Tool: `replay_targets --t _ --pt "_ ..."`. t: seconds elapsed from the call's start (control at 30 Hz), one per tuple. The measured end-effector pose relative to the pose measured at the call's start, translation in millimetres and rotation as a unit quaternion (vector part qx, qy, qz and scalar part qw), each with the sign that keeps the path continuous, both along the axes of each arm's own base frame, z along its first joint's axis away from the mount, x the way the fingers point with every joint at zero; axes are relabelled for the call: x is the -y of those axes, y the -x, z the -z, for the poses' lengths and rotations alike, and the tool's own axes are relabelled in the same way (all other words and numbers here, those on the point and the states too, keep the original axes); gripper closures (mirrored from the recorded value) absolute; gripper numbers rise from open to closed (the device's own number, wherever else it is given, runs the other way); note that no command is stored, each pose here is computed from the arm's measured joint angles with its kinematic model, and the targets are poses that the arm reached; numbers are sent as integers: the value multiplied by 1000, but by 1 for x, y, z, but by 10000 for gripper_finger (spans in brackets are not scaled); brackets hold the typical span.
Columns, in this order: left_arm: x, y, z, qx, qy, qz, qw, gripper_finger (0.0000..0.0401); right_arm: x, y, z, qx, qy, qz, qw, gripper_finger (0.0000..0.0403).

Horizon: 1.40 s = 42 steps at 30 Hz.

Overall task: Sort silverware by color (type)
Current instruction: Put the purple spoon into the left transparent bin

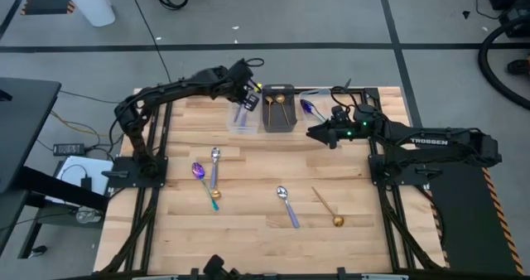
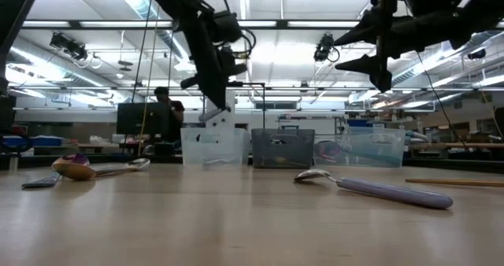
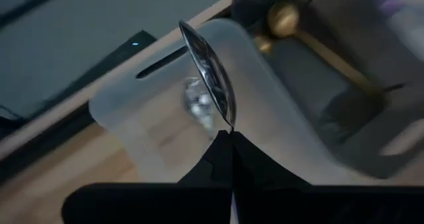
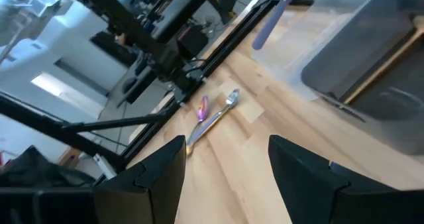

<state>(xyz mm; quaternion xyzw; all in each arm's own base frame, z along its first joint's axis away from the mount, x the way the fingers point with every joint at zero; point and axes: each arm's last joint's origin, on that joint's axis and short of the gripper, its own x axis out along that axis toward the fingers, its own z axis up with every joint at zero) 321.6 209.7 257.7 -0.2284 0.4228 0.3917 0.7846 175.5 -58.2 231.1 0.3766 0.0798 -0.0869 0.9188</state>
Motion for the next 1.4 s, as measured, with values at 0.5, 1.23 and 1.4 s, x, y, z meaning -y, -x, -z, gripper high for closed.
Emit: replay_targets --t 0.5,1.23,1.4 --pt "-14 -20 66 -111 -5 78 991 401 2 -1 2 -7 -16 29 999 178" --pt "-14 -22 84 -108 31 3 994 309 2 -1 2 -6 -23 31 999 178" --pt "-10 -19 66 -83 29 -10 996 286 2 -1 2 -6 -22 31 999 178"
